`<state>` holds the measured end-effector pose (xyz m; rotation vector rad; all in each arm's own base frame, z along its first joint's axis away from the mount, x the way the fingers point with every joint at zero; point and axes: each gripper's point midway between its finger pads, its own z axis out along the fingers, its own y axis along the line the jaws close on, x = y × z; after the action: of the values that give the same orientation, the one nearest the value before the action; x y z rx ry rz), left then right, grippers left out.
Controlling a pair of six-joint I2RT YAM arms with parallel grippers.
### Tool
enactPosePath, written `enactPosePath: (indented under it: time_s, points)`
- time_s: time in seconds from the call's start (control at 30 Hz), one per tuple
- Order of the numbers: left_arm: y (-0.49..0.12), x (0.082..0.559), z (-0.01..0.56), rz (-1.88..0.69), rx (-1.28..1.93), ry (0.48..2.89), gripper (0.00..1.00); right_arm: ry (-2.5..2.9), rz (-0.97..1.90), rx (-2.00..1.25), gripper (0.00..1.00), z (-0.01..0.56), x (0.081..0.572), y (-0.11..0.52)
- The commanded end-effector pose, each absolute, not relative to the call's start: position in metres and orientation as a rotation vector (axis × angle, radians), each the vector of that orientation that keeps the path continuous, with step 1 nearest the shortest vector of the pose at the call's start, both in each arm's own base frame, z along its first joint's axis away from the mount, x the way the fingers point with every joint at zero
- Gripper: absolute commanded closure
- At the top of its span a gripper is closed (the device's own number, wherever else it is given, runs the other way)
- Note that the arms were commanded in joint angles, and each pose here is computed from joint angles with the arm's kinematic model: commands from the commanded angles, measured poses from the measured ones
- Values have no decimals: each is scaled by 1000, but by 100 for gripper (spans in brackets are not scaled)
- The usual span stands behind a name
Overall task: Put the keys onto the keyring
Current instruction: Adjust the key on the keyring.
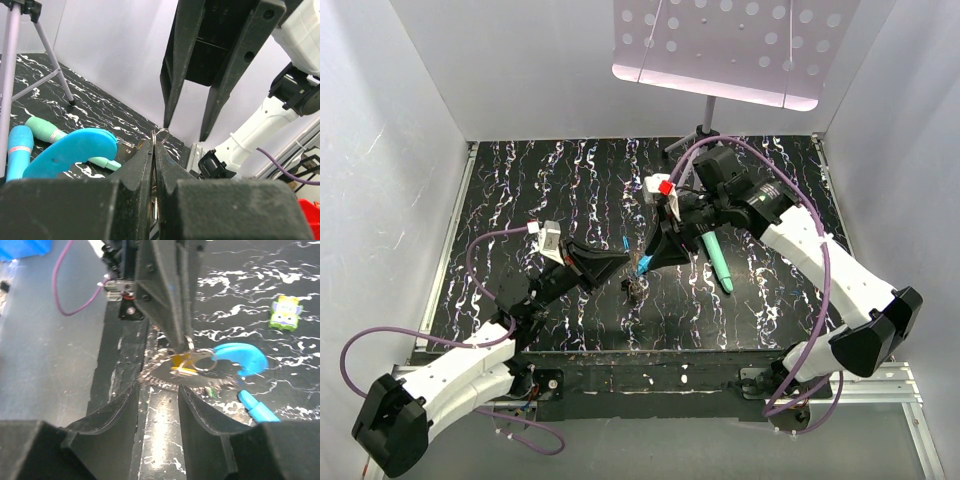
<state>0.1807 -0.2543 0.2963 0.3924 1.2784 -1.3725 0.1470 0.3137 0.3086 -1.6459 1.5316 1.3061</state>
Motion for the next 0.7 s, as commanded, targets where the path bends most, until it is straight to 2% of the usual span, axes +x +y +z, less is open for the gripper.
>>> enactPosePath:
  time_s: [0.0,0.23,0.67]
  points:
    - [-242,183,321,-1391,291,1154,100,1440,1184,-1479,56,339,173,333]
    - [-240,187,317,-1388,254,1162,100,1445,1170,-1471,59,332,166,350]
    - [-236,185,318,-1387,238,1154,100,1514,1050,-1409,63,327,184,352]
